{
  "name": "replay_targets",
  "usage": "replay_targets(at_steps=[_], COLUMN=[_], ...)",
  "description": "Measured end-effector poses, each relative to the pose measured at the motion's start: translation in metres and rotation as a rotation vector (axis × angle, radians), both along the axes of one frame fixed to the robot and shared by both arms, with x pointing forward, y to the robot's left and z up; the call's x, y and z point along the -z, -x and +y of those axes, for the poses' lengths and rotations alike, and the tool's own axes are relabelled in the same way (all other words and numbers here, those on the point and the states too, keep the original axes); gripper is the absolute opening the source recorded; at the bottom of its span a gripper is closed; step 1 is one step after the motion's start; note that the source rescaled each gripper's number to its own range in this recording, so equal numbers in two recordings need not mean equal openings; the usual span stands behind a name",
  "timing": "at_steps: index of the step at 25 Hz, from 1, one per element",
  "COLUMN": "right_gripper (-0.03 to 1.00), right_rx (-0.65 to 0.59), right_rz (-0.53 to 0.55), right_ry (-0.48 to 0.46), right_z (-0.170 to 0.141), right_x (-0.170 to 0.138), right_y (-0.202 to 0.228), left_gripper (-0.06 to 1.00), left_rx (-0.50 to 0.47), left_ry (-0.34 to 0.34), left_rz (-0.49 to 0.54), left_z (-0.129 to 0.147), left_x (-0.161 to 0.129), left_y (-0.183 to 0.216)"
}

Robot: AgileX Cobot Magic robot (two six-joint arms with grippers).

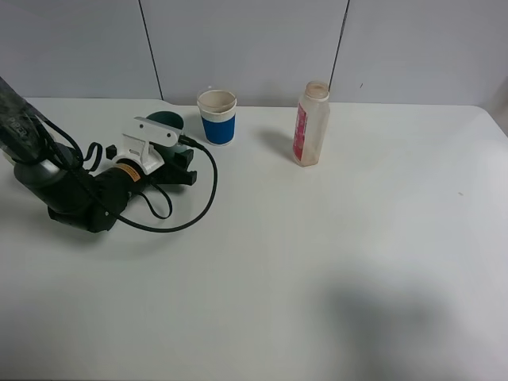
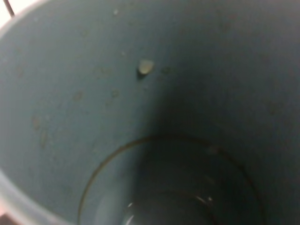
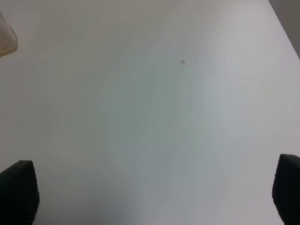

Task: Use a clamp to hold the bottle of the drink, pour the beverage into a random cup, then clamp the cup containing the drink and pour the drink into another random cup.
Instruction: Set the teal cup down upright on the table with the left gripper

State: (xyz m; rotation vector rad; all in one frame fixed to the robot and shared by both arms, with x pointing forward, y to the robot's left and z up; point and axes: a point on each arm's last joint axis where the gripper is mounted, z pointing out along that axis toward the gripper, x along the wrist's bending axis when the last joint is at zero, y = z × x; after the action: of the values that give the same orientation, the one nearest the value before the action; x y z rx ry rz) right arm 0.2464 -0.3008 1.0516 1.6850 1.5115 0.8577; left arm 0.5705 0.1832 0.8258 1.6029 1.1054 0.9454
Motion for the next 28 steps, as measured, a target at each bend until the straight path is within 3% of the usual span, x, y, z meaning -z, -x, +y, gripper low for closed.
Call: replay_targets(at_steps=[12, 17, 19, 22, 28], right_gripper=[1.00, 1.00, 1.00, 1.00, 1.00], right_rx=[0.000, 0.000, 0.000, 0.000, 0.000], right_rz=[0.000, 0.000, 0.000, 0.000, 0.000], right_ry=[0.000, 0.000, 0.000, 0.000, 0.000], right_z=[0.0000, 0.0000, 0.0000, 0.0000, 0.0000], right_x=[0.0000, 0.0000, 0.0000, 0.0000, 0.0000], right_y=[0.0000, 0.0000, 0.0000, 0.0000, 0.0000], left_gripper=[0.01, 0.01, 0.07, 0.31, 0.41], left_rx=[0.001, -0.023, -0.041, -0.059, -0.064], left_ry=[0.004, 0.092, 0.159, 0.234, 0.256], left_rz=[-0.006, 0.018, 0.032, 0.041, 0.039], left_z=[-0.0002, -0.0002, -0.0002, -0.0003, -0.0003], left_x=[-0.0003, -0.0004, -0.0008, -0.0020, -0.0026], left_y=[-0.0001, -0.0001, -0.0002, -0.0005, -0.0006])
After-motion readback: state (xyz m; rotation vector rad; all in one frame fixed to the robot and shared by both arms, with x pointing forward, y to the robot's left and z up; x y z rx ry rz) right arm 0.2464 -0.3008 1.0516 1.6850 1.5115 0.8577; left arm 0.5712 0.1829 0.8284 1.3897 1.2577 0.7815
